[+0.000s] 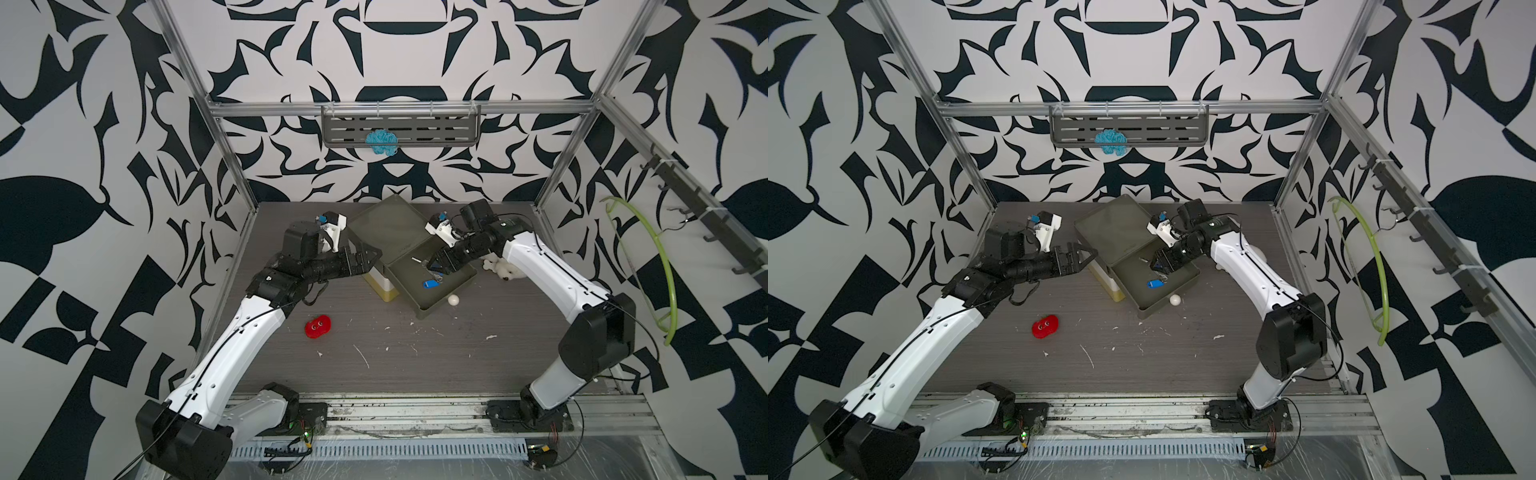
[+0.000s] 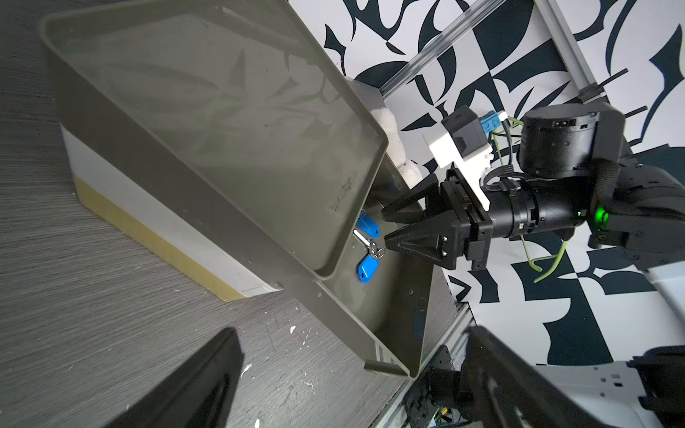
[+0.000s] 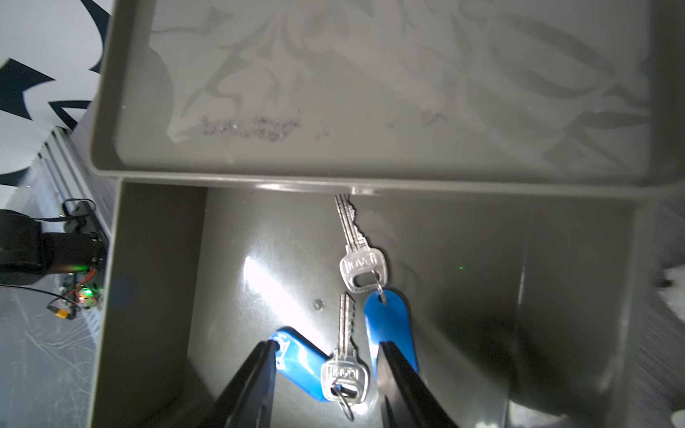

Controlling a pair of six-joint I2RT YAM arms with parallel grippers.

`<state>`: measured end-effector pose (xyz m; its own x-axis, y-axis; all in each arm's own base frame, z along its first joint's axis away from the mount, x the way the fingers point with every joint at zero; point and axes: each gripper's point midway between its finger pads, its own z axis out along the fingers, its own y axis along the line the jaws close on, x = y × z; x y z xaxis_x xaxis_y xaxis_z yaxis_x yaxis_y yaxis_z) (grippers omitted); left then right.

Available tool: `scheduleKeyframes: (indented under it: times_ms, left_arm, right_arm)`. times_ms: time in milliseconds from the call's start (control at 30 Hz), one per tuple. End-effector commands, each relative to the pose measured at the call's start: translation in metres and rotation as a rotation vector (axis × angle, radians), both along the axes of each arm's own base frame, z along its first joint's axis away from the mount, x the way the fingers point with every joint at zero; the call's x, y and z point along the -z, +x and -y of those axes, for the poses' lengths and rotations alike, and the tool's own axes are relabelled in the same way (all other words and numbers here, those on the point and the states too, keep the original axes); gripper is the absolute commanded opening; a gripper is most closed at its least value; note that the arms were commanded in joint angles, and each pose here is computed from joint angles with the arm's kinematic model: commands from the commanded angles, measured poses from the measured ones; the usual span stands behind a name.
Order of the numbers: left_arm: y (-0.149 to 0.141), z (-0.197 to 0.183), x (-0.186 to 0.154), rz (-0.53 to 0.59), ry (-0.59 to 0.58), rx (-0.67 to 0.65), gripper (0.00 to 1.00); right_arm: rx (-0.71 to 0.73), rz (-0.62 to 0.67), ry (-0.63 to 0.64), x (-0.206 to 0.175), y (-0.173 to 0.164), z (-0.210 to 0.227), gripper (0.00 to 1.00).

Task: Take the keys out of the drawer
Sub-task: Pick up the key from the drawer.

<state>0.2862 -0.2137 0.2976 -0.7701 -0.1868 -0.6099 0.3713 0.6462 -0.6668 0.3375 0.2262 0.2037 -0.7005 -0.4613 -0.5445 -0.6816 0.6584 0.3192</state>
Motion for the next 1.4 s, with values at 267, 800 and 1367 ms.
scheduleKeyframes:
  times_ms: [267,800,1367]
  left_arm:
    - [0.002,-0.002,0.0,0.024,0.015,-0.006,0.99]
    - [0.0,-0.008,0.007,0.013,0.037,-0.029,0.99]
    - [0.008,-0.006,0.013,-0.002,0.041,-0.046,0.99]
  right_arm:
    - [-0.03,0.079,-0.016,-0.008,0.015,-0.003,0.5]
    - [-0.032,0.078,-0.016,-0.001,0.033,-0.011,0.42]
    - [-0.043,0.064,-0.051,0.008,0.031,-0.007,0.23]
